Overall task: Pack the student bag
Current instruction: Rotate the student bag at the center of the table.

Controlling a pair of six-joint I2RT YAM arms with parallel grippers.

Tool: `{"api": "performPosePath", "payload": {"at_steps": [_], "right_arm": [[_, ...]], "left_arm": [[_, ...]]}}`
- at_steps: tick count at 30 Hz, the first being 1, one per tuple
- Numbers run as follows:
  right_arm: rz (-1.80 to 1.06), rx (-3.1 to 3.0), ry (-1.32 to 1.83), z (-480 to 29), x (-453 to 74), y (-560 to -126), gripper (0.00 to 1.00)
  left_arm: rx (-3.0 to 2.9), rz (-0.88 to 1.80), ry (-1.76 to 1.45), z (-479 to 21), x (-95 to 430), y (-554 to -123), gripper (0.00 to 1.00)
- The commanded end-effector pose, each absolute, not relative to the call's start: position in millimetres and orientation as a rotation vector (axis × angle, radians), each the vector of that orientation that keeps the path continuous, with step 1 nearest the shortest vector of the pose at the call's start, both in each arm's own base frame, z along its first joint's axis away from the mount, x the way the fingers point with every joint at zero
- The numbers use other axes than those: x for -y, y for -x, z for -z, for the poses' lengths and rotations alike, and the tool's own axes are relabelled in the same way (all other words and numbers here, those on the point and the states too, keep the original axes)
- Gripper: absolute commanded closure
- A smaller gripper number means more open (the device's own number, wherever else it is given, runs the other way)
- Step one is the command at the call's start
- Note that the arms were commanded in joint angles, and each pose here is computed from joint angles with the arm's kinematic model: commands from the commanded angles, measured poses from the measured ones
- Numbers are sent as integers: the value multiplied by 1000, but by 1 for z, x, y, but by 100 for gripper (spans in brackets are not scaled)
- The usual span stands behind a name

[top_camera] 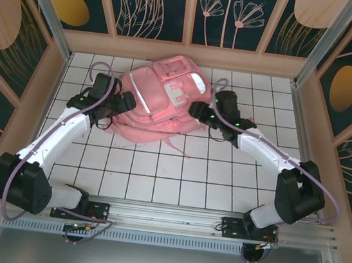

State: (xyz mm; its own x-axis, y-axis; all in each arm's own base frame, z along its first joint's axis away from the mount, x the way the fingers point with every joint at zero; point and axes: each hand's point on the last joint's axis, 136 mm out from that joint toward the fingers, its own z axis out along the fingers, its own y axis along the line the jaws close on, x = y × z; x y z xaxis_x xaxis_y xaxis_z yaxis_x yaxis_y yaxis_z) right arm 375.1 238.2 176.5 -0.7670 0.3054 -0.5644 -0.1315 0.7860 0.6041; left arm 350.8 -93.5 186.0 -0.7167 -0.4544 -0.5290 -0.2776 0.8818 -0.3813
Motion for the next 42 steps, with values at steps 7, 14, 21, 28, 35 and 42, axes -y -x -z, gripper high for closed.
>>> {"api": "performPosePath", "payload": {"at_steps": [7,14,21,28,35,42], "right_arm": [[-805,-2395,-433,-126,-176,-402,44],[-868,-2440,-429,-108,-190,-410,46],[-909,-2440,-382,-108,-201,-422,50],[-955,-2445,-390,-100,-210,-428,50],[-976,-2447,-406,-91,-215,-433,83],[-927,-2428,-477,-93,-201,-419,100]], "left_arm": [[-2488,531,468,-149,108,-310,12],[-2537,542,460,-130,106,-287,13],[-2597,543,480,-110,104,-266,13],[-2628,543,500,-89,104,-260,13],[-2631,536,491,-82,104,-263,13],[-2654,580,576,-59,114,-277,14]]}}
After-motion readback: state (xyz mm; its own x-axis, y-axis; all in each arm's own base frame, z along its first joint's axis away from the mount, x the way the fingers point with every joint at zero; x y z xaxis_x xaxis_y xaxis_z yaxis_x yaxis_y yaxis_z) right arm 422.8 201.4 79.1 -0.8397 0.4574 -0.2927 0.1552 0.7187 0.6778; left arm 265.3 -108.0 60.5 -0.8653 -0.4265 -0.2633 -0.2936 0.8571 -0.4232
